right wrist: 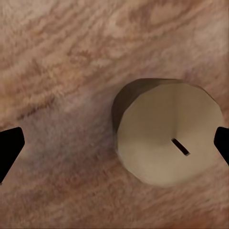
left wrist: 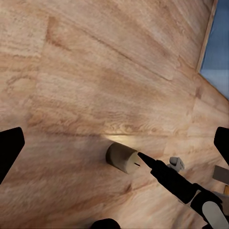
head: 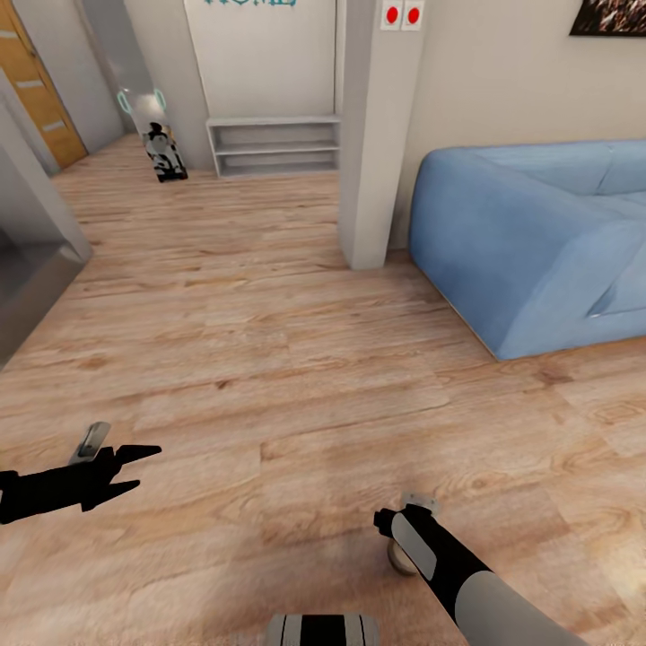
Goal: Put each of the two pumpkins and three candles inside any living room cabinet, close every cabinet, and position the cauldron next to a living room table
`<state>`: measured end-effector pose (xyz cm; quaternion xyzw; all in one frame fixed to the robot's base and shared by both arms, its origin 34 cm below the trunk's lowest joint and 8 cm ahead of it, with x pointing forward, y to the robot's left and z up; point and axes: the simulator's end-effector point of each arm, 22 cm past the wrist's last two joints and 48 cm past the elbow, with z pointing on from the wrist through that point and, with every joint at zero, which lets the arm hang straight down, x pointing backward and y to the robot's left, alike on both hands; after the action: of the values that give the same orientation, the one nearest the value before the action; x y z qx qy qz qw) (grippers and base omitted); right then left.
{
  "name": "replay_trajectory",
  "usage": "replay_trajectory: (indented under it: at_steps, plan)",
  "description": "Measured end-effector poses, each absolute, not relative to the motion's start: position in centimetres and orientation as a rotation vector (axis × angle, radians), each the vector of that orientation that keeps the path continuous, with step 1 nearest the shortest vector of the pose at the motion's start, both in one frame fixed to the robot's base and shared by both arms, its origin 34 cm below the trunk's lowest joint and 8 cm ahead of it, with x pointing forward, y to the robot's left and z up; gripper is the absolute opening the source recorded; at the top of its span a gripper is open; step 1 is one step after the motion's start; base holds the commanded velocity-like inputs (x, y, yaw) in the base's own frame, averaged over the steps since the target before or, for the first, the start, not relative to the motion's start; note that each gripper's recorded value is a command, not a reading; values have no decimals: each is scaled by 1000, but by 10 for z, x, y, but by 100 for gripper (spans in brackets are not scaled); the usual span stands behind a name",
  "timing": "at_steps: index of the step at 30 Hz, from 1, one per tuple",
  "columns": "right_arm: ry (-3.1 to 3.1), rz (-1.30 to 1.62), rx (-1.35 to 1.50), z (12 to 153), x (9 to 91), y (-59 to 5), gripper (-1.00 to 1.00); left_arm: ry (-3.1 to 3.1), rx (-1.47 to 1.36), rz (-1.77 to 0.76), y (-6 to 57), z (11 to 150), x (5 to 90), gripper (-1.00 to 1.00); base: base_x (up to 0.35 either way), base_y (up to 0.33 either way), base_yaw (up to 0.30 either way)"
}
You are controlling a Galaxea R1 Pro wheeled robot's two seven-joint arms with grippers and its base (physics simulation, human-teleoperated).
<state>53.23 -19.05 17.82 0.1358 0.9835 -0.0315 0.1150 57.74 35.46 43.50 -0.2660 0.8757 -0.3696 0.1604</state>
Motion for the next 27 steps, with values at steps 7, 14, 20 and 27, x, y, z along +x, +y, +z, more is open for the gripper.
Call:
replay_trajectory:
  at_steps: [7,14,20,27]
  plan:
    - [2885,-100,414,170,528,-193,100,2513,-772,-1057,354,427,576,100,0,0,0]
    - [2906,-125,422,164,518,-198,100,2513,-772,-1057,354,427,576,100,0,0,0]
    - [2919,-164,436,157,505,-207,100,2514,-771,-1057,353,426,576,100,0,0,0]
    - [2918,-179,440,156,504,-209,100,2514,-771,-1057,353,426,576,100,0,0,0]
